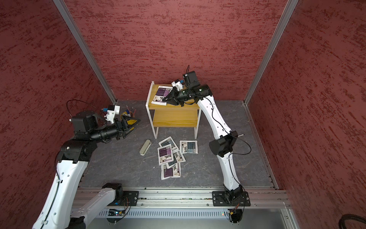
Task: Place the bagged coffee beans on the shelf by color
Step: Place the bagged coffee beans on the shelf.
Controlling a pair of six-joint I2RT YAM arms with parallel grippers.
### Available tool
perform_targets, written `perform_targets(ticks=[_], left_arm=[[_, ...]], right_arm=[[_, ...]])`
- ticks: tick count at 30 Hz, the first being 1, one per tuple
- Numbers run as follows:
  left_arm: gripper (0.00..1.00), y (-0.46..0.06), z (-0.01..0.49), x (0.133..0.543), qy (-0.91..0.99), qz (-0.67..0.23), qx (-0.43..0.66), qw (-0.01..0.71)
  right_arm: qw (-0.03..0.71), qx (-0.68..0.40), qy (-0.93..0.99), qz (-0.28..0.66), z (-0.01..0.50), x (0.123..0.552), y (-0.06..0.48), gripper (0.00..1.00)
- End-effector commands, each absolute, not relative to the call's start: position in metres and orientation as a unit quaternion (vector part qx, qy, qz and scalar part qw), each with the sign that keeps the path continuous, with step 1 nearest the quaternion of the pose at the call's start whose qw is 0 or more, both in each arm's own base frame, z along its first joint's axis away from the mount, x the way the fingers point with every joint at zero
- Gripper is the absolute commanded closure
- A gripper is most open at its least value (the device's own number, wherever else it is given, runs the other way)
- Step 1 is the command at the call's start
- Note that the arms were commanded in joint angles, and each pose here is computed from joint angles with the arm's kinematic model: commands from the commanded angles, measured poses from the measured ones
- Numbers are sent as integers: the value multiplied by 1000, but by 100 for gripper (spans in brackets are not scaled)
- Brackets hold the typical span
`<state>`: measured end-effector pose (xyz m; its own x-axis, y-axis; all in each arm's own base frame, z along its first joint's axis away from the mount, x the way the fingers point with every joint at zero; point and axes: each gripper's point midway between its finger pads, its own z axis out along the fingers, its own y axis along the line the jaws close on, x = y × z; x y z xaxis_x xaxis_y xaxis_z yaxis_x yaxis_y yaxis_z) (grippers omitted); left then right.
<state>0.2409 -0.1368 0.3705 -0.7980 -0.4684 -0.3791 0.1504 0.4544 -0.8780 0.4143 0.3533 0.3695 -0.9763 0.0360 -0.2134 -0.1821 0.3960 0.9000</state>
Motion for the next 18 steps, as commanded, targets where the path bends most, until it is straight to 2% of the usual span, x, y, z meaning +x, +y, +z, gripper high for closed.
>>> perform_targets(ticks=[1, 4, 8, 12, 18], left_arm=[[21, -139, 368, 236, 797, -519, -84, 297], [21, -140, 366, 236, 798, -518, -83, 296], [21, -139, 364, 237, 799, -518, -84, 293], [21, -139, 364, 238, 799, -518, -85, 293], [21, -139, 362, 239, 799, -519, -89, 291]], right_arm=[[106, -56, 812, 571, 378, 422, 358, 97], [102, -55, 810, 575, 375, 425, 361, 93], [109, -54, 816, 566, 375, 424, 357, 61], [126, -52, 828, 544, 377, 418, 348, 45], [172, -32, 853, 491, 378, 420, 329, 40]])
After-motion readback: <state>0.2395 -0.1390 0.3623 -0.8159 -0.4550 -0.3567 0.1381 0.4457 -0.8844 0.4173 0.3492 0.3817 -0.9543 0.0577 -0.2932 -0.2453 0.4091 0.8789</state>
